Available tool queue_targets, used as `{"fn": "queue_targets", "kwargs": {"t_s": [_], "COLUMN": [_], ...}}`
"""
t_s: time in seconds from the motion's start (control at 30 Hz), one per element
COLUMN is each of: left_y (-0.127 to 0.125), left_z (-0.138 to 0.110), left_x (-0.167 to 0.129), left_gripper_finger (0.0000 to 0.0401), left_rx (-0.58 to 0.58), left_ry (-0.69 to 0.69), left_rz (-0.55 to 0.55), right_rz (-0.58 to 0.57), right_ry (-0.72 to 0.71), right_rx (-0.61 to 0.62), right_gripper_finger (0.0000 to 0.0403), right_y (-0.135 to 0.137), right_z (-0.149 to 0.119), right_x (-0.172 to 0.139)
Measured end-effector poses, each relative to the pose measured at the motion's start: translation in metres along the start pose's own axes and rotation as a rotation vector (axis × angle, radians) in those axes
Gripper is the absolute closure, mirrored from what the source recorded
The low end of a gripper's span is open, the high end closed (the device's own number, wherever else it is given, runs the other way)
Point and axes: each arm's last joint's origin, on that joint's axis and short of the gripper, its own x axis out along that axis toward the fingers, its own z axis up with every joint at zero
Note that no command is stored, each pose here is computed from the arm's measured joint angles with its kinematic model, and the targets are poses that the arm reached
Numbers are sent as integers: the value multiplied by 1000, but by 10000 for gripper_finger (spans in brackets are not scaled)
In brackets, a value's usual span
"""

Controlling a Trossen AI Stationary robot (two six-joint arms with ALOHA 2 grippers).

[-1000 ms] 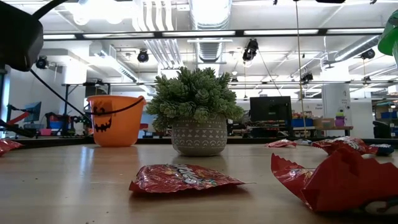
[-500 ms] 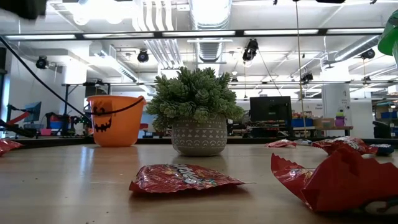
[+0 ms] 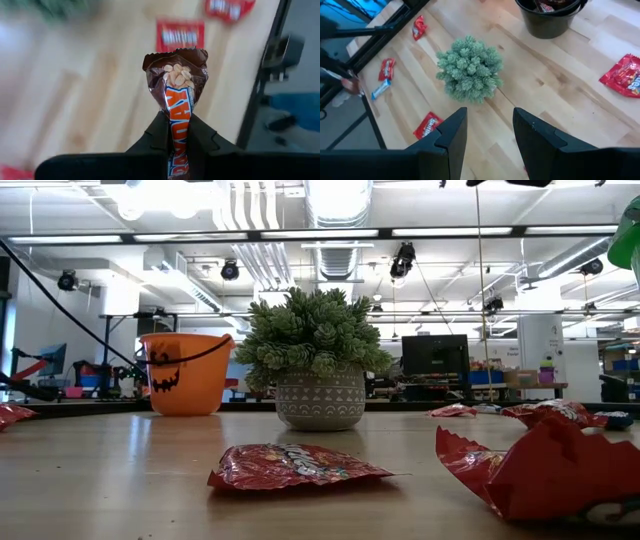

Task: Sort candy
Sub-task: Put the brown chocolate into the black bucket

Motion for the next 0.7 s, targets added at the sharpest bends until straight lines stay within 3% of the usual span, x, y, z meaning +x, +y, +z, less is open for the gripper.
{"fn": "queue_targets", "kwargs": {"t_s": [0.33, 0.43, 0.57, 0.7], "left_y": [35, 52, 73, 97], "left_z": [66, 85, 112, 140], "left_x": [-28, -27, -27, -36], "left_gripper_finger": [395, 395, 395, 395], "left_rx": [142, 171, 204, 238], "left_ry": [-145, -134, -153, -190], "left_rz": [162, 206, 236, 261], "right_rz": [0, 74, 196, 219], "right_ry": [-3, -70, -207, -320], "right_rx": [-58, -67, -180, -295], "right_gripper_finger": [252, 252, 252, 252], "right_y": [5, 13, 26, 28], "right_z": [2, 9, 23, 36], "right_x": [10, 10, 9, 8]}}
